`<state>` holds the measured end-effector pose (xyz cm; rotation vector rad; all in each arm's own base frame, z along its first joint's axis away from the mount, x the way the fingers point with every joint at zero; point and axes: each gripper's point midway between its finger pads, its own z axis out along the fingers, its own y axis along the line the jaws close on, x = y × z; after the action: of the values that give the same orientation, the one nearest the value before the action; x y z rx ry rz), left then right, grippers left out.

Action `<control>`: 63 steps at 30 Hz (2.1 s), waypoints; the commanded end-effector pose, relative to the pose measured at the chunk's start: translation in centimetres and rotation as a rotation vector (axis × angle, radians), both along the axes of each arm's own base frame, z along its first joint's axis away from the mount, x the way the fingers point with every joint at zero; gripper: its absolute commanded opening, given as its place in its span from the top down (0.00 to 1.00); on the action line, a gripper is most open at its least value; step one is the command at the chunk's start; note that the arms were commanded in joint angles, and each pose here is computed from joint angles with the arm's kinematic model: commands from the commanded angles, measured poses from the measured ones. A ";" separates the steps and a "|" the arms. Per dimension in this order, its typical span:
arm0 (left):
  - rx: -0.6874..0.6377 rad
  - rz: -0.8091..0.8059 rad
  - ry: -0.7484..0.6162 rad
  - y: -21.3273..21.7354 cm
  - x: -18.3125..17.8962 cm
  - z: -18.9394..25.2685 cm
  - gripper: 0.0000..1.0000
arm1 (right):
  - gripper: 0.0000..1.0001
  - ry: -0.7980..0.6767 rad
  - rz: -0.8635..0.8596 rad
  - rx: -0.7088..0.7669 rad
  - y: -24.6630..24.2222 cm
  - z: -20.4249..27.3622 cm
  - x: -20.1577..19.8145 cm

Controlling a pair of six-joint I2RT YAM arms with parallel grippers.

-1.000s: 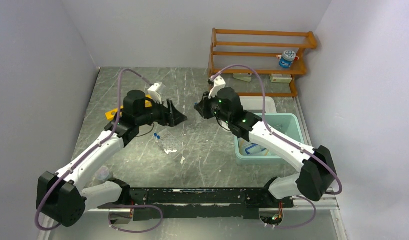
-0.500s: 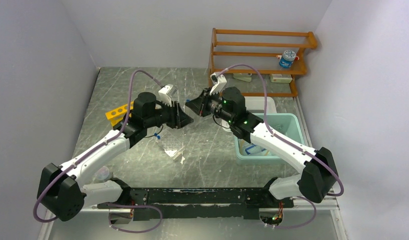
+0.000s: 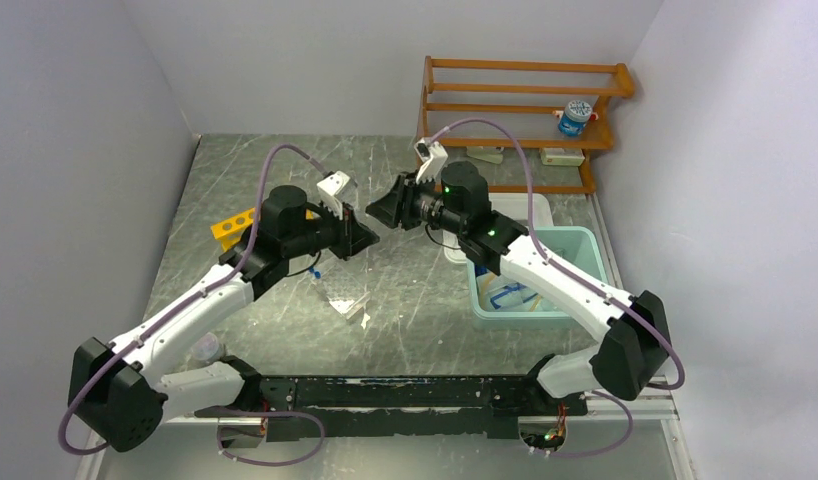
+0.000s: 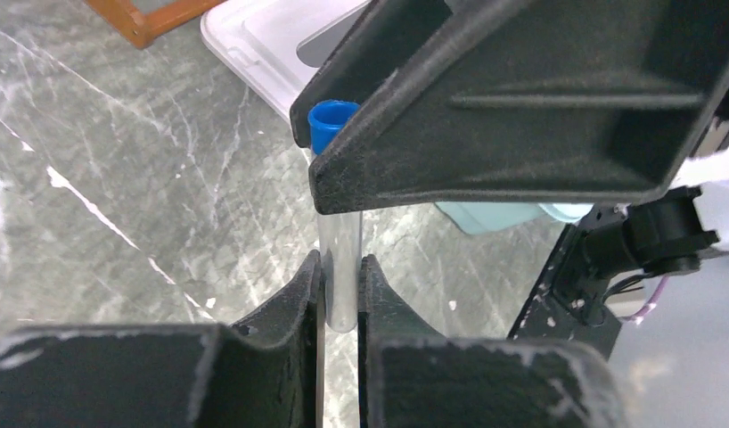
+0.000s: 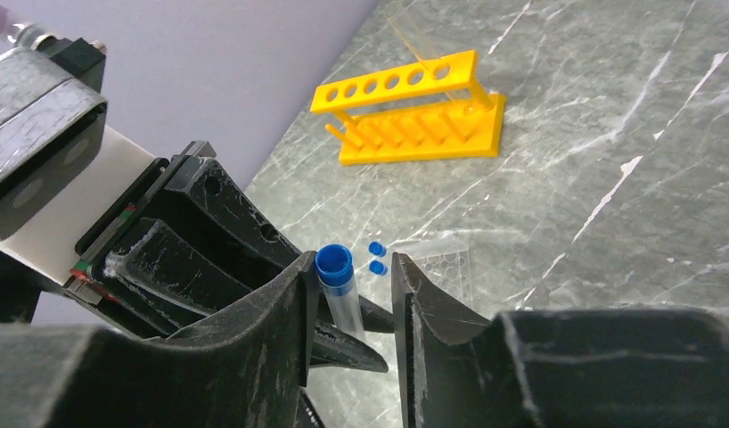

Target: Organize the chemistry lab equipment

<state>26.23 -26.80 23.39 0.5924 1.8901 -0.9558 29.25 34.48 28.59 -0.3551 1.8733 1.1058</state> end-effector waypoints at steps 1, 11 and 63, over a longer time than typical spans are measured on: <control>0.023 -0.094 -0.152 0.1 -0.9 3.1 0.95 | 0.61 0.056 0.048 -0.054 -0.1 -0.5 -0.3; 0.088 -0.088 -0.183 1.0 -1.0 3.3 0.95 | 0.87 0.061 0.138 -0.049 0.7 -1.1 -1.3; 0.063 0.692 -0.130 11.8 5.7 11.0 0.36 | 0.93 -0.559 0.056 -0.242 11.9 -14.1 -8.1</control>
<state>31.72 -15.53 35.16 0.0301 1.8005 -0.4241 20.21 45.70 13.26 -0.8243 1.5484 0.7024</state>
